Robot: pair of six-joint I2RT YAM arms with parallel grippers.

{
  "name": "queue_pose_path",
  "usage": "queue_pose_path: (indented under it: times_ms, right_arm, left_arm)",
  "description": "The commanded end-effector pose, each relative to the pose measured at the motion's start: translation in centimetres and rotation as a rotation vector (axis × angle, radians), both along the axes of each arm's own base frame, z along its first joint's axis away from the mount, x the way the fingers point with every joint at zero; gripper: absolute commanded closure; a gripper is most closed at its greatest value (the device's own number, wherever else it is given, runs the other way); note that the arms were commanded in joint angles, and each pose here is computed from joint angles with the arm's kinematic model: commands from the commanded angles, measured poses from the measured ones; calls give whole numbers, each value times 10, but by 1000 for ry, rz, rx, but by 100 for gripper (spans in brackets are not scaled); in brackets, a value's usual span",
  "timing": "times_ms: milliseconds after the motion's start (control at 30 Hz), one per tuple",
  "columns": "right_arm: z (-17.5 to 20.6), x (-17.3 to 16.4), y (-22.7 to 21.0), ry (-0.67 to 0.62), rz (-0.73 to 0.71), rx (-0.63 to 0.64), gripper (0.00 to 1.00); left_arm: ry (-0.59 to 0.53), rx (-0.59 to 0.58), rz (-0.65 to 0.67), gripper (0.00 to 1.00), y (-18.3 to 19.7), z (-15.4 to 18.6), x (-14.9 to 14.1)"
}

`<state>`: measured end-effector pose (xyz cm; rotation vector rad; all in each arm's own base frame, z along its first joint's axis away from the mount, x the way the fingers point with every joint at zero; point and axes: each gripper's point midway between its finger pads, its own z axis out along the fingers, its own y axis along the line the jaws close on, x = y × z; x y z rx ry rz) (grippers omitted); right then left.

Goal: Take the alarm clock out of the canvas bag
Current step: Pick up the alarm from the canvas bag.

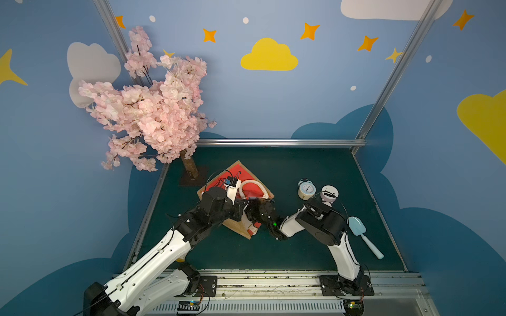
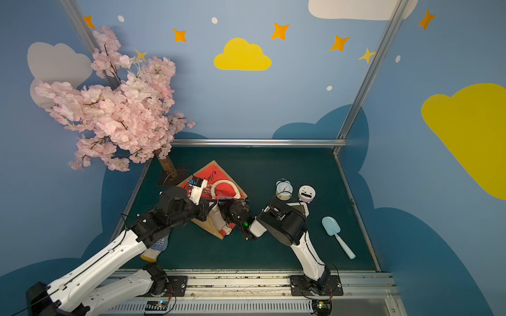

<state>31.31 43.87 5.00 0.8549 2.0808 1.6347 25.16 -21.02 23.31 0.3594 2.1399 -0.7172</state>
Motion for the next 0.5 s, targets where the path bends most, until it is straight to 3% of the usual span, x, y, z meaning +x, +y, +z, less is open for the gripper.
queue_pose_path:
  times_ms: [0, 133, 267, 467]
  right_arm:
    - [-29, 1, -11, 60, -33, -56, 50]
    - [-28, 6, -7, 42, -33, 1, 49]
    - [-36, 2, -9, 96, -11, -75, 50]
    - [-41, 9, -9, 102, 1, -82, 50]
  left_arm:
    - [-95, -138, -97, 96, -20, 42, -8]
    - [-104, -150, -105, 96, -21, 47, -9]
    - [-97, -155, -125, 96, -24, 47, -10]
    - [-86, -169, -163, 96, -32, 45, -12]
